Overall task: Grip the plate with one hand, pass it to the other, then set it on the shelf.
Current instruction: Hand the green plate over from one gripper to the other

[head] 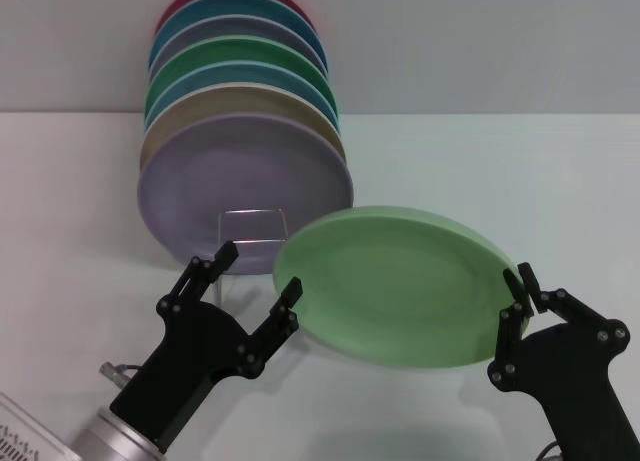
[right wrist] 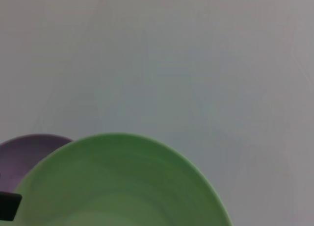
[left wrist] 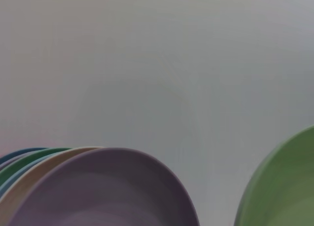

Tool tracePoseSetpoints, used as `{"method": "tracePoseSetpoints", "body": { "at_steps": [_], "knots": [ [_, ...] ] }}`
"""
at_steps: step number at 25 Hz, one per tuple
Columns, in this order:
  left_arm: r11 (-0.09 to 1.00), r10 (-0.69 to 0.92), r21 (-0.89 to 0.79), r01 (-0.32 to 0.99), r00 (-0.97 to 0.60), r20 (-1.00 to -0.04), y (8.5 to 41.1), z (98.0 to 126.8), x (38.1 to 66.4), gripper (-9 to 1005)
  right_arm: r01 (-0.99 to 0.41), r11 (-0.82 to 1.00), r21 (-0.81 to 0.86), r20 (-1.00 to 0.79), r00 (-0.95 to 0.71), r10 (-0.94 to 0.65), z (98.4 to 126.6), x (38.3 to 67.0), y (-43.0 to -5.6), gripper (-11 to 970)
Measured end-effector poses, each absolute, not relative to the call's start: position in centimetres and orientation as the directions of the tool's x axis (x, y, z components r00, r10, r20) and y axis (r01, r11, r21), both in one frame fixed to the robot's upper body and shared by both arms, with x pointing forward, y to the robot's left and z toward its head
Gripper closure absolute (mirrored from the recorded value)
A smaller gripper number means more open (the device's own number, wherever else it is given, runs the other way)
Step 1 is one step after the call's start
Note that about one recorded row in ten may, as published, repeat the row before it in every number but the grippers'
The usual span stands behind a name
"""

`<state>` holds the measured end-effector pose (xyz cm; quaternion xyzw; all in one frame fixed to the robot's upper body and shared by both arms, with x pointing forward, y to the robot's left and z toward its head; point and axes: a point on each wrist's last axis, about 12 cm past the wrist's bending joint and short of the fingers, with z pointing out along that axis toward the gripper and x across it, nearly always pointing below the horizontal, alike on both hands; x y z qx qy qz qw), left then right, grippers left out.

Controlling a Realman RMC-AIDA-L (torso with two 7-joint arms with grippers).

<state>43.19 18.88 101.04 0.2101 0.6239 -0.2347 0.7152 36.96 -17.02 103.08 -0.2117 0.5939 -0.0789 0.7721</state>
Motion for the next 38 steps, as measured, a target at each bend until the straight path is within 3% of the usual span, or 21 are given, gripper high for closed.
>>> {"method": "tracePoseSetpoints", "body": {
  "at_steps": [5, 10, 29, 35, 38],
  "knots": [
    [0.794, -0.064, 0.010, 0.607, 0.101, -0.993, 18.58, 100.96, 43.44, 243, -0.134, 0.898, -0.418, -0.885, 0.284, -0.369, 103.08, 37.06, -16.97, 937],
    [0.792, -0.063, 0.013, 0.611, 0.102, -0.993, 18.48, 101.01, 43.58, 434, -0.138, 0.898, -0.418, -0.886, 0.283, -0.368, 103.04, 37.08, -16.95, 937],
    [0.783, -0.057, 0.022, 0.621, 0.107, -0.993, 18.21, 101.16, 44.09, 453, -0.154, 0.894, -0.420, -0.884, 0.291, -0.365, 103.10, 37.14, -16.66, 937],
    [0.784, -0.055, 0.023, 0.620, 0.106, -0.993, 18.27, 101.12, 44.08, 671, -0.152, 0.893, -0.423, -0.883, 0.291, -0.368, 103.09, 37.14, -16.72, 938],
    [0.785, -0.054, 0.023, 0.619, 0.106, -0.993, 18.31, 101.11, 44.08, 729, -0.152, 0.893, -0.424, -0.883, 0.291, -0.369, 103.09, 37.14, -16.73, 938]
  ]
}}
